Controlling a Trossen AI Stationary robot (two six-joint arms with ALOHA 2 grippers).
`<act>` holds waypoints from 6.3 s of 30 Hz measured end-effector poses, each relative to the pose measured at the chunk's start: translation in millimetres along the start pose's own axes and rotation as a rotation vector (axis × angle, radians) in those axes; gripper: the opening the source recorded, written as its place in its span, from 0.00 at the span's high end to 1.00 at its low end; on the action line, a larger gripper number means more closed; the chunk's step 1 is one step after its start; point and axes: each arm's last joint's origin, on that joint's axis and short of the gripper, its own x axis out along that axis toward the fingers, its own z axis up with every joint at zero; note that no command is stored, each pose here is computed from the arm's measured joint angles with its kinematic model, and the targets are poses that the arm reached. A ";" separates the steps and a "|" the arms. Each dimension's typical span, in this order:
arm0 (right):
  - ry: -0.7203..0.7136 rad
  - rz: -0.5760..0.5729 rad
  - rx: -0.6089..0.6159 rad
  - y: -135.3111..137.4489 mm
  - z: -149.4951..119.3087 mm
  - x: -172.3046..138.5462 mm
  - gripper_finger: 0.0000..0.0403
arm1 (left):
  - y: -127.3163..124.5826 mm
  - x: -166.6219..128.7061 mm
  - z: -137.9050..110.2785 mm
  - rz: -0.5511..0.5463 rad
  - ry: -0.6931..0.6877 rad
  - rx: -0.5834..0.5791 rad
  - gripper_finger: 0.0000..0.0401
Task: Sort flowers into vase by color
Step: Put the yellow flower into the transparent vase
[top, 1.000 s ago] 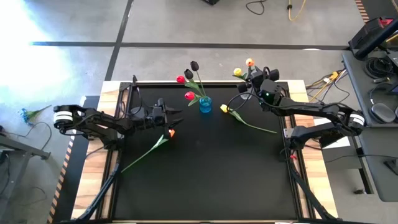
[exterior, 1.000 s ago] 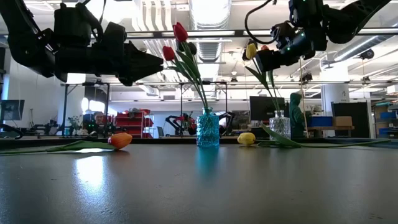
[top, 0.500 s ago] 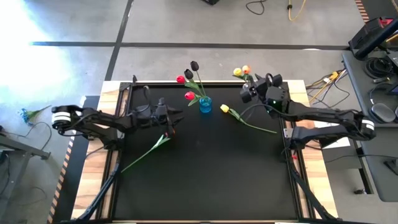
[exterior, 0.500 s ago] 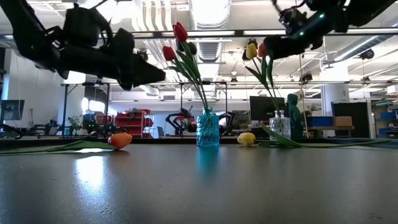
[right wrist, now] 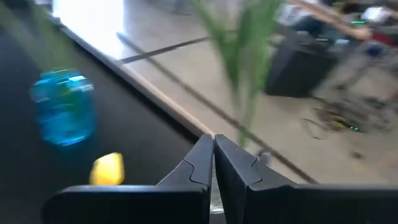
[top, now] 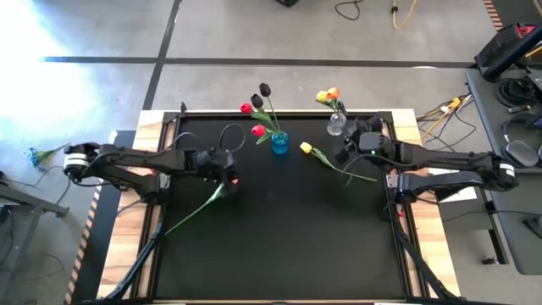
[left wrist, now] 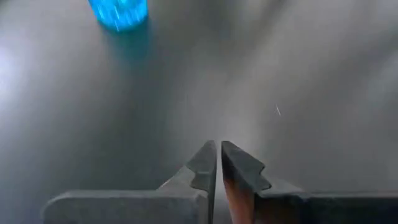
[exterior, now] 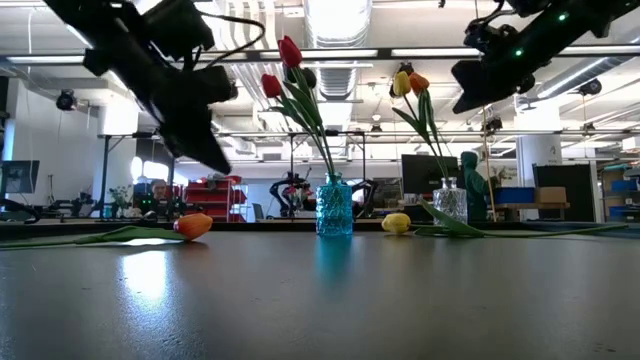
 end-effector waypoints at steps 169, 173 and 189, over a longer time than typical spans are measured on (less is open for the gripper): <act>-0.582 -0.208 0.341 -61.6 0.2 94.1 0.86 | -7.4 -2.4 -80.3 -0.185 -0.227 -0.221 0.53; -0.577 -0.208 0.339 -61.5 -0.1 94.2 0.75 | -7.8 -2.8 -79.0 -0.193 -0.239 -0.228 0.53; -0.436 -0.195 0.278 -66.4 16.5 87.9 0.61 | -7.9 -2.9 -78.9 -0.195 -0.240 -0.235 0.53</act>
